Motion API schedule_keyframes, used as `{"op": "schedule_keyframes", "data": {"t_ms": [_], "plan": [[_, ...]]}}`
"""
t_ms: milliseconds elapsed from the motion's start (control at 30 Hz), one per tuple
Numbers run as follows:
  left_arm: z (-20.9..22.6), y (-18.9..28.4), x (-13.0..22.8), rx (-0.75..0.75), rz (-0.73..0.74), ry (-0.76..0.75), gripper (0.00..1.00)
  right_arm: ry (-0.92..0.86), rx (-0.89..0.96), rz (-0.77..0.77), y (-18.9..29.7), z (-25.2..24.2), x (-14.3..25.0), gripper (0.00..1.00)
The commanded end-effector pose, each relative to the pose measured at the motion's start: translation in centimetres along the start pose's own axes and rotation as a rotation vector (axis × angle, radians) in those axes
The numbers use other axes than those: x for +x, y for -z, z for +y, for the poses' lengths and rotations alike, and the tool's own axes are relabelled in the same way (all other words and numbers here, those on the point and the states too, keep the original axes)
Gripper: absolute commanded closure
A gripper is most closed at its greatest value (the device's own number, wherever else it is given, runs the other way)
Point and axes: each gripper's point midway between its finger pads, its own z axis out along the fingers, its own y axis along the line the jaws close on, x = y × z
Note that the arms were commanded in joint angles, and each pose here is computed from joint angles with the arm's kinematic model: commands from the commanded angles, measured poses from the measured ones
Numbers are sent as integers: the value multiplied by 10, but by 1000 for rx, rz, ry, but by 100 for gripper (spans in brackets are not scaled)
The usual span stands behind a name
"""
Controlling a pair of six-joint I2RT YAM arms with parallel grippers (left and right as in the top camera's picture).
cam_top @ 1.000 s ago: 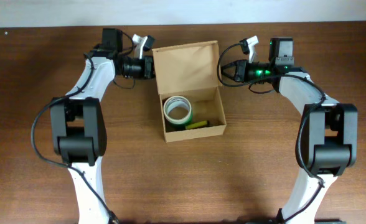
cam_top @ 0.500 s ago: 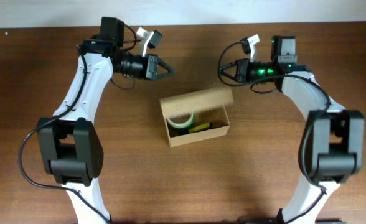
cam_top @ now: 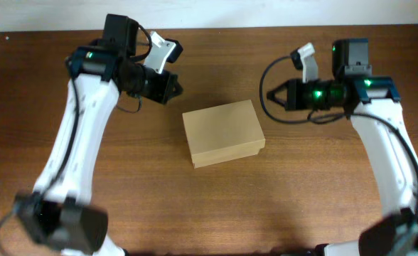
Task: Pack container
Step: 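Fold the lid down over the box with both grippers and press it shut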
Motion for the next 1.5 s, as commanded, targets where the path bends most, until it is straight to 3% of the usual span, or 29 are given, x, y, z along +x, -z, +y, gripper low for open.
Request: {"op": "schedule_keyframes", "data": {"t_ms": [0, 100, 433, 1033, 1467], "plan": [[10, 26, 6, -260, 19, -75, 98, 24, 226, 73, 8, -13, 22, 96], [0, 11, 15, -237, 60, -71, 98, 20, 254, 167, 1, -8, 45, 96], [-16, -59, 67, -148, 194, -47, 98, 50, 319, 232, -7, -5, 60, 96], [-21, -108, 131, -110, 319, -9, 98, 0, 295, 420, -52, -31, 97, 96], [-15, -121, 136, -111, 299, -15, 94, -17, 317, 503, -82, -53, 110, 96]]}}
